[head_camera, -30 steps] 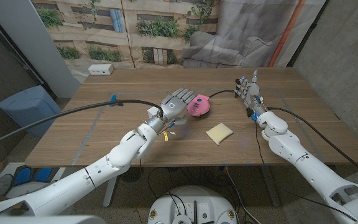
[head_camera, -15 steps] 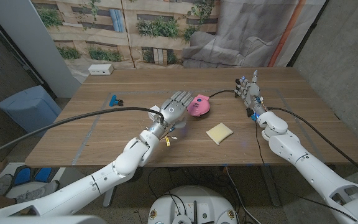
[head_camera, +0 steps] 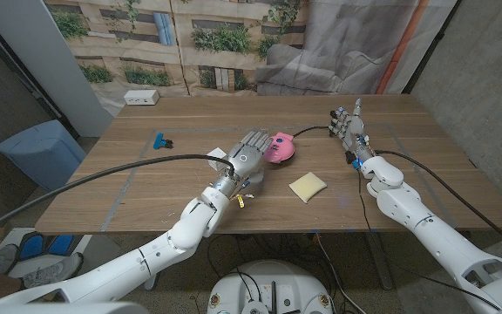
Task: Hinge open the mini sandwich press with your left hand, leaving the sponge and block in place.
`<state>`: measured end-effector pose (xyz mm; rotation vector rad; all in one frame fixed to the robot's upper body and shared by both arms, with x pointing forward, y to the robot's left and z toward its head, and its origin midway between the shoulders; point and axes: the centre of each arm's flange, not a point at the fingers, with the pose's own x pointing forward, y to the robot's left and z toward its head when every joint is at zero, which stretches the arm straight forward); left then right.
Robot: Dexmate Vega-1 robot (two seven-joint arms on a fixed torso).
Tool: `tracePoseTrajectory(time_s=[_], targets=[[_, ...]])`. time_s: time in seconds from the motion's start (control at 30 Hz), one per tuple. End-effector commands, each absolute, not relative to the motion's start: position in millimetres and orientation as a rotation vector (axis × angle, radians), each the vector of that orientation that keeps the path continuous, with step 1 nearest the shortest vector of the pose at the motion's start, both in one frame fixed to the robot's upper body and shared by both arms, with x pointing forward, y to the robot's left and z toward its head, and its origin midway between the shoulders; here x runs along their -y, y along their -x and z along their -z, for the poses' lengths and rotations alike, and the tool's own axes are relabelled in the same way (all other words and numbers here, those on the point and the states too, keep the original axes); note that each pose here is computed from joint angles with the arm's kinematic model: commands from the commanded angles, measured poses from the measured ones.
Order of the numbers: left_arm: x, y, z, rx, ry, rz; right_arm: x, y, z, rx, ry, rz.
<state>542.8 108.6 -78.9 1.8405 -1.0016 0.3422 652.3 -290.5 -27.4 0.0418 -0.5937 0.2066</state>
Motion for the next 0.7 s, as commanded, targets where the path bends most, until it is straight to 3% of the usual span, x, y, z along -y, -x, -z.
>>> tracePoseTrajectory(time_s=[0.03, 0.7], targets=[[-97, -547, 84, 1.034, -1.793, -0.320, 290, -653, 28, 0.593, -0.042, -0.207], [-88, -559, 95, 1.090, -1.755, -0.327, 290, -652, 28, 0.593, -0.042, -0.207]])
